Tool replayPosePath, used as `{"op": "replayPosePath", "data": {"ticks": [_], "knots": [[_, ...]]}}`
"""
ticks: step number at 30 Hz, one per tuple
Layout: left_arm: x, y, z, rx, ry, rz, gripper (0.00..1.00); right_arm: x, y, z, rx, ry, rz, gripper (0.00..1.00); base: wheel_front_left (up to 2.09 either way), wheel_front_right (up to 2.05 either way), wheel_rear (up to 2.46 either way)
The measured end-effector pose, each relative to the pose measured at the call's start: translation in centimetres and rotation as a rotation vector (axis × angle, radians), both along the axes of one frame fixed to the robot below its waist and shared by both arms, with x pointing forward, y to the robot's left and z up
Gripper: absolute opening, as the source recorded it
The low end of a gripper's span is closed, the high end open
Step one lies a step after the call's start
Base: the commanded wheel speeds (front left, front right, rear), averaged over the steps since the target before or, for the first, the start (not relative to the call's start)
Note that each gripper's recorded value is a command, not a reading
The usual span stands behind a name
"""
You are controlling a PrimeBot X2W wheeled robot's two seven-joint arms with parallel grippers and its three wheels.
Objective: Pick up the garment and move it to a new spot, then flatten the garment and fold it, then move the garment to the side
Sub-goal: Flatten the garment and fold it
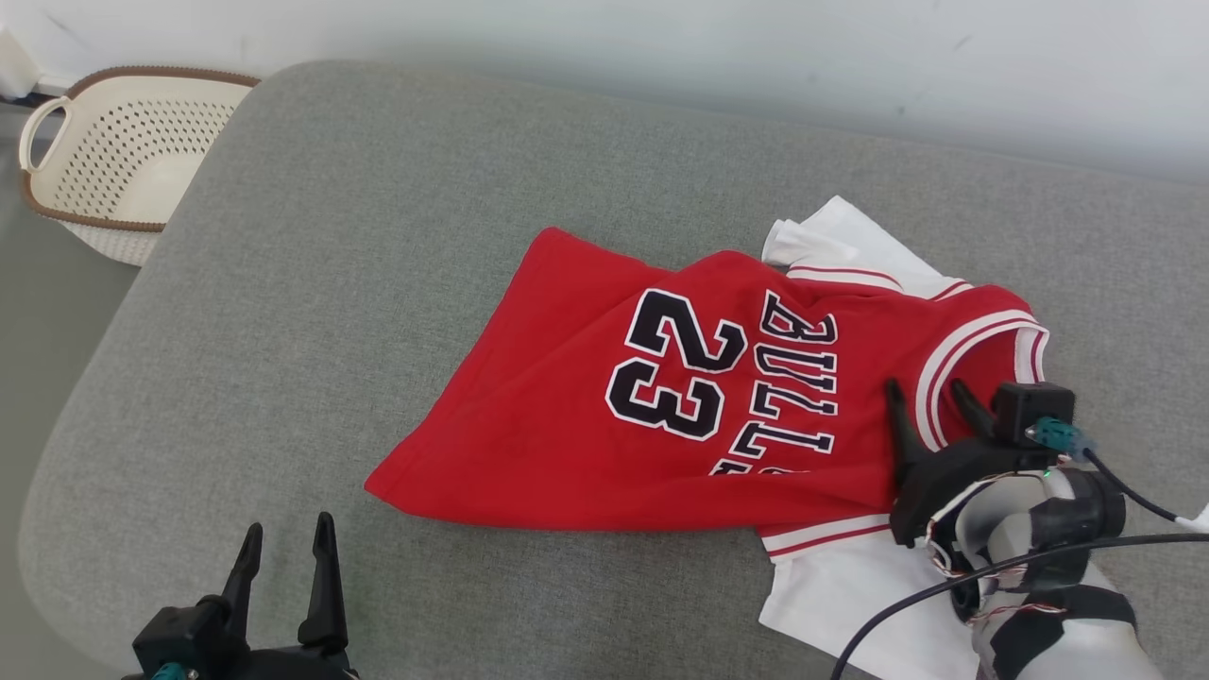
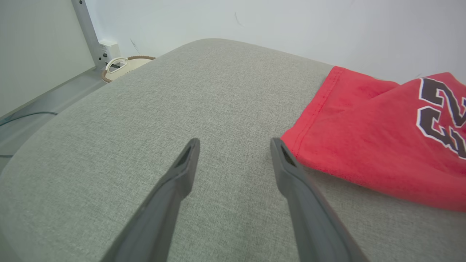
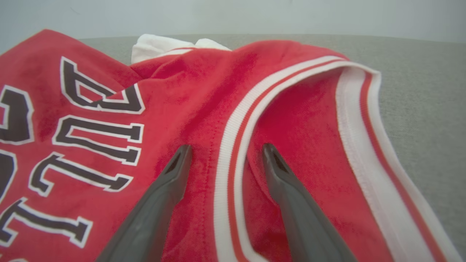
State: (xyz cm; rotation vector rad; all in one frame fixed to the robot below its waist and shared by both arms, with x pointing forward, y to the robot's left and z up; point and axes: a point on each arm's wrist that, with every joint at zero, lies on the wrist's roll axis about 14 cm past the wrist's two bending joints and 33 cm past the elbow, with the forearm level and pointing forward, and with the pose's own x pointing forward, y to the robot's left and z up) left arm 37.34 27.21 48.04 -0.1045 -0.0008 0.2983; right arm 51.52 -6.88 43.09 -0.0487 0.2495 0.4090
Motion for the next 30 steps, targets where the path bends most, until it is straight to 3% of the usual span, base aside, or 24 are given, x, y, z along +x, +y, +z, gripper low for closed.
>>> {"op": "replayPosePath", "data": {"ticks": [7,8,9,11,21,30], "knots": [[0.2,0.1,-0.5,-0.001,0.014,0.002,1.00,0.5,1.7,-0.7,-0.002,0.017,0.038,0.98,0.00,0.00,0.00],[0.2,0.1,-0.6,-0.001,0.016,0.001,1.00,0.7,1.8,-0.6,-0.002,0.015,0.041,0.64,0.00,0.00,0.00],[0.2,0.1,-0.6,-0.002,0.018,0.002,1.00,1.0,1.9,-0.4,-0.006,0.008,0.046,0.40,0.00,0.00,0.00],[0.2,0.1,-0.7,-0.001,0.023,0.002,1.00,2.2,2.1,0.7,-0.004,-0.025,0.051,0.00,0.00,0.00,0.00],[0.0,0.2,-1.1,-0.020,0.032,0.003,1.00,7.8,0.3,5.4,-0.097,-0.160,0.045,0.00,0.00,0.00,0.00],[-0.5,0.1,-0.9,-0.019,0.035,0.003,1.00,11.2,-2.3,4.4,-0.241,-0.110,0.004,0.00,0.00,0.00,0.00]]}}
